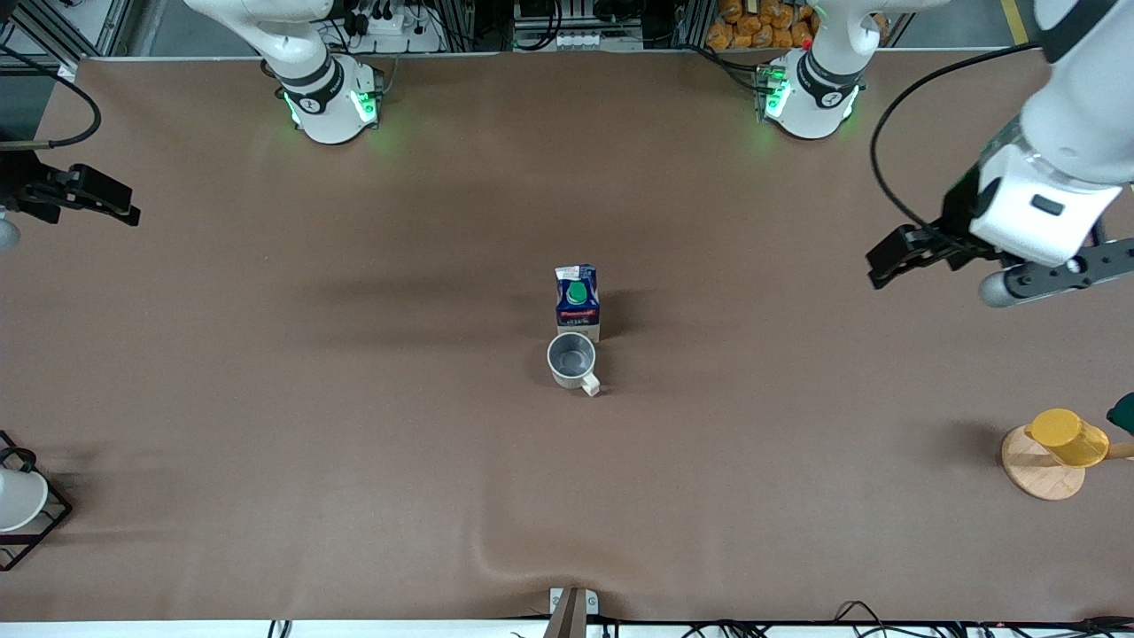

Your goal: Place milk next to cup

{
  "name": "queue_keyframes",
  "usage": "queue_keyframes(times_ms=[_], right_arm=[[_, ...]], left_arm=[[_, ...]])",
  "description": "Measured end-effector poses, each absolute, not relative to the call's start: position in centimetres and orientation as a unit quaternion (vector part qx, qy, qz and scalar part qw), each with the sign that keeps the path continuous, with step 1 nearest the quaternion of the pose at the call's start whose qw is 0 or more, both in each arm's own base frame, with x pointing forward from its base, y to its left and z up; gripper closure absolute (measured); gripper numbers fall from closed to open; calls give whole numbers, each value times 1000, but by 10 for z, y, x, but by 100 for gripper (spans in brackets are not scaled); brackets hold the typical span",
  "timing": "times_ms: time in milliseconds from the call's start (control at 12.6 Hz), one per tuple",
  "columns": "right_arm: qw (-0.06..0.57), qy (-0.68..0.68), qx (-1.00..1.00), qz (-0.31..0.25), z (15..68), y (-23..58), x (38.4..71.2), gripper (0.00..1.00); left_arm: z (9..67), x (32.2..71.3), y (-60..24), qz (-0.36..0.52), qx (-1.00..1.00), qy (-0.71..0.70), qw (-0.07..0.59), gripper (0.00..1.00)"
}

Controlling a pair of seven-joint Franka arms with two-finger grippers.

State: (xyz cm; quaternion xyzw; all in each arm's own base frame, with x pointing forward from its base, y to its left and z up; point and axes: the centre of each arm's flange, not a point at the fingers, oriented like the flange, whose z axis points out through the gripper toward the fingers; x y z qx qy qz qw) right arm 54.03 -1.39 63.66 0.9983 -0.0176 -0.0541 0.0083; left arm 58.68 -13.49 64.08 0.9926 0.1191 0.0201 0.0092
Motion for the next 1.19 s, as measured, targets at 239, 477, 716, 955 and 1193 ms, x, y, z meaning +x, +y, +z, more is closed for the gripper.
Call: queue_keyframes(times_ms=[239, 477, 716, 955, 1193], right_arm=[[8, -17, 998, -55, 636, -13, 540, 0], [9, -17, 998, -55, 636, -13, 540, 0], [9, -19, 998, -55, 636, -15, 540, 0], [9, -18, 998, -56, 636, -14, 540, 0], [9, -17, 998, -57, 636, -13, 540, 0]], left_arm=[[644, 576, -124, 20, 994, 106, 2, 0], [645, 574, -109, 20, 995, 94, -1, 0], [646, 571, -107, 20, 995, 94, -2, 0], [642, 564, -99, 13, 996, 86, -9, 0], [641, 551, -78, 9, 997, 76, -17, 0]])
